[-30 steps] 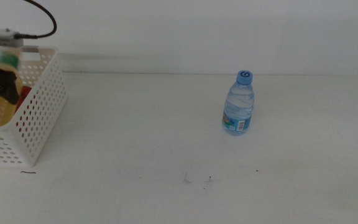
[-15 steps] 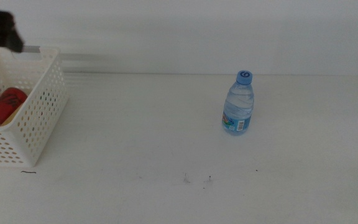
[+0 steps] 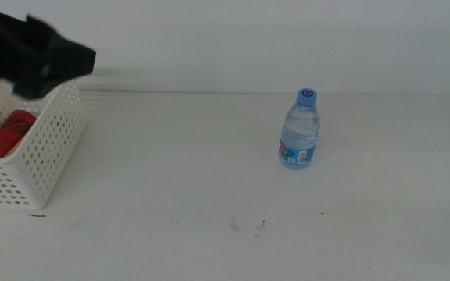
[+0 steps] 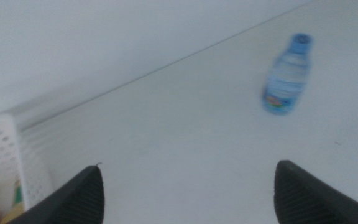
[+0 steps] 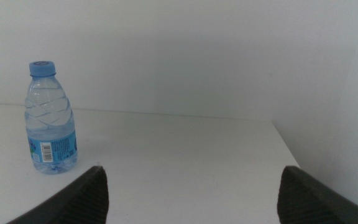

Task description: Use arms to grab the bottles and put them into the dustbin to the left of the table.

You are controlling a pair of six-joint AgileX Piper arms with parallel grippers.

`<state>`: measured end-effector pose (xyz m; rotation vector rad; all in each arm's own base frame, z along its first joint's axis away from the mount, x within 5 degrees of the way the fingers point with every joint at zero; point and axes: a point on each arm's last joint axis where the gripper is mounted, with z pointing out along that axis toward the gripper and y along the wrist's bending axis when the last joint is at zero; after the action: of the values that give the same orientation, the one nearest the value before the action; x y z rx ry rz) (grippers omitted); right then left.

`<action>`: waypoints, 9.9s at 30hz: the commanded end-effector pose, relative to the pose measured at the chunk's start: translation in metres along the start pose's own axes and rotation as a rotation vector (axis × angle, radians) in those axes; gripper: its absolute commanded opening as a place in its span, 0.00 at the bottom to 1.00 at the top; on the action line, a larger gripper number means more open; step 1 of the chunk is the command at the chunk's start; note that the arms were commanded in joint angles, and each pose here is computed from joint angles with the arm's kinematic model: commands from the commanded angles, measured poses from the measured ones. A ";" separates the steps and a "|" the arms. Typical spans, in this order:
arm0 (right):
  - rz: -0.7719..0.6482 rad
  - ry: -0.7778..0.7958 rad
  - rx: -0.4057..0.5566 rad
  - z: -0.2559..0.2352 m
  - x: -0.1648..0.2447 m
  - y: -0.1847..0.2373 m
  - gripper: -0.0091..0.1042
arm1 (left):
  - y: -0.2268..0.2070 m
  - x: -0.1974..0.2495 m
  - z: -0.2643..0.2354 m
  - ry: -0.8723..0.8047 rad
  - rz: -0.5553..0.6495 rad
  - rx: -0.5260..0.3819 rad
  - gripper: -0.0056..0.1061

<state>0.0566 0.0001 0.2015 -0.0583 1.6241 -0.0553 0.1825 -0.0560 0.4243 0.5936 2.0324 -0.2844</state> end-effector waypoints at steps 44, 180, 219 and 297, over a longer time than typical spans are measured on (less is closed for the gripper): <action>0.041 -0.134 0.004 0.021 -0.018 -0.001 0.80 | -0.051 0.021 -0.057 -0.219 0.041 0.107 0.89; -0.089 0.329 -0.670 0.092 -0.265 0.124 0.86 | -0.036 0.058 0.001 -0.445 -0.057 -0.058 0.89; -0.087 0.330 -0.670 0.093 -0.265 0.124 0.86 | -0.008 0.200 0.264 -0.296 -0.209 -0.130 0.89; -0.088 0.327 -0.670 0.093 -0.265 0.124 0.86 | 0.260 0.087 0.206 0.671 -0.364 -0.312 0.64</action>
<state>0.1644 0.1440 0.4481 -0.6614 1.9252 0.4379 0.4324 0.1027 0.2456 0.1243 2.8211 0.0244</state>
